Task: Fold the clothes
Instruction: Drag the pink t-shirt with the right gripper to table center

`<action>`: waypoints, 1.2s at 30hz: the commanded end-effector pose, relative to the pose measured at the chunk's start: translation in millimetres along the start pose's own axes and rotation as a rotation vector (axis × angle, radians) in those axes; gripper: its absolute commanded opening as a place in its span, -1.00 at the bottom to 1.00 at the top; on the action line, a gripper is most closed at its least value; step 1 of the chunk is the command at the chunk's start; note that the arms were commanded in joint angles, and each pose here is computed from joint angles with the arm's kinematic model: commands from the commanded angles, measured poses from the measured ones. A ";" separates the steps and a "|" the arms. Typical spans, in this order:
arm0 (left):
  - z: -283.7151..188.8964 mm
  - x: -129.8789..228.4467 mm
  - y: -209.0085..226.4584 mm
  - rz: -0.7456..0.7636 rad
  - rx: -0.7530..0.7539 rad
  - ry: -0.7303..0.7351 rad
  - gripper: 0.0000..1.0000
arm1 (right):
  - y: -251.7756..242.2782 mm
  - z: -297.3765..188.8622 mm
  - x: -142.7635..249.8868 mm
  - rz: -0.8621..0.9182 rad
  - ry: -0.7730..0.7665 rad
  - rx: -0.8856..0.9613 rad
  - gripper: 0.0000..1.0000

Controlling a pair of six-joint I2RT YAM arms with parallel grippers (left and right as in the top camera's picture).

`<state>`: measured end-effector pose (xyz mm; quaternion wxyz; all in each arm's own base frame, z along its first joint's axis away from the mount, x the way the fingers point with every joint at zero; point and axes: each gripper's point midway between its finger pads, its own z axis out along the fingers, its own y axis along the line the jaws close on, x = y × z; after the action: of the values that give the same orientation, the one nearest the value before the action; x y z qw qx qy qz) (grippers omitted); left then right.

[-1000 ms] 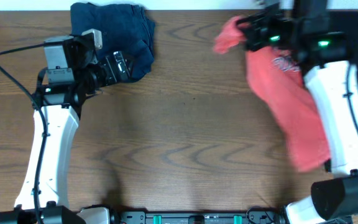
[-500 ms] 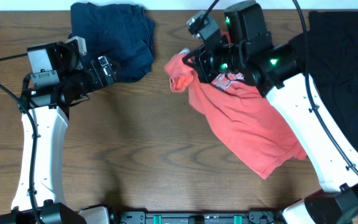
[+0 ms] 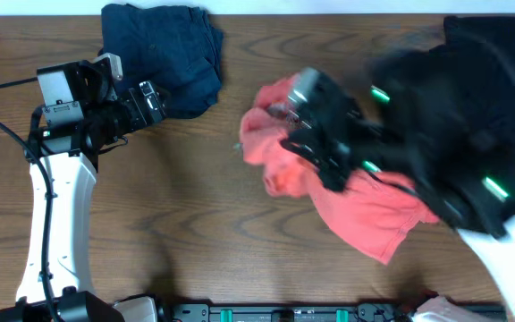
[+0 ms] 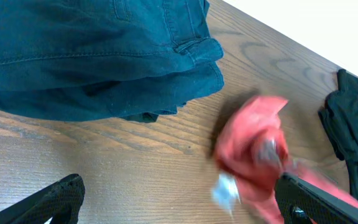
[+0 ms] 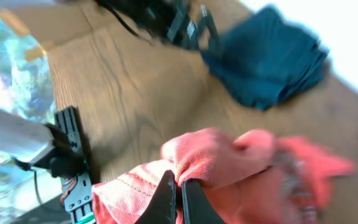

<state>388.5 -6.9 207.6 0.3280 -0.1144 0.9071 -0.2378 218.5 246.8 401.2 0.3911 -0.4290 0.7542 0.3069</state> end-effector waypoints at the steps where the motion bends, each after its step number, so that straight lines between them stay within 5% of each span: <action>1: -4.1 -3.1 -1.3 0.025 -0.001 -0.008 0.98 | 27.6 -55.1 -16.0 -0.130 -0.130 0.037 -0.98; 6: -4.1 1.6 -0.1 0.014 -0.005 0.011 0.98 | 16.7 -90.2 -9.9 -0.143 -0.157 0.215 -0.97; 11: -4.2 5.8 0.8 0.006 -0.009 0.027 0.98 | -18.0 -68.2 -0.6 -0.125 -0.056 0.325 -0.97; 21: -4.3 7.8 3.1 0.027 -0.021 0.035 0.98 | -138.6 78.2 9.3 -0.033 0.119 0.380 -0.98; 30: -3.3 5.6 3.3 0.034 -0.026 0.025 0.89 | -285.8 177.1 40.4 0.061 0.030 0.500 -0.98; 32: -0.8 3.4 -1.3 0.046 -0.015 0.015 0.89 | -297.9 187.2 47.3 0.068 0.015 0.481 -0.34; 36: 9.0 -0.2 -31.9 0.133 0.044 -0.011 0.90 | -288.6 168.4 35.2 0.105 -0.013 0.440 0.12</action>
<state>390.7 -17.5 208.8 0.3351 -0.0840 0.9096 -0.2309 528.7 236.7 203.1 0.4373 -0.2968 0.8403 0.1211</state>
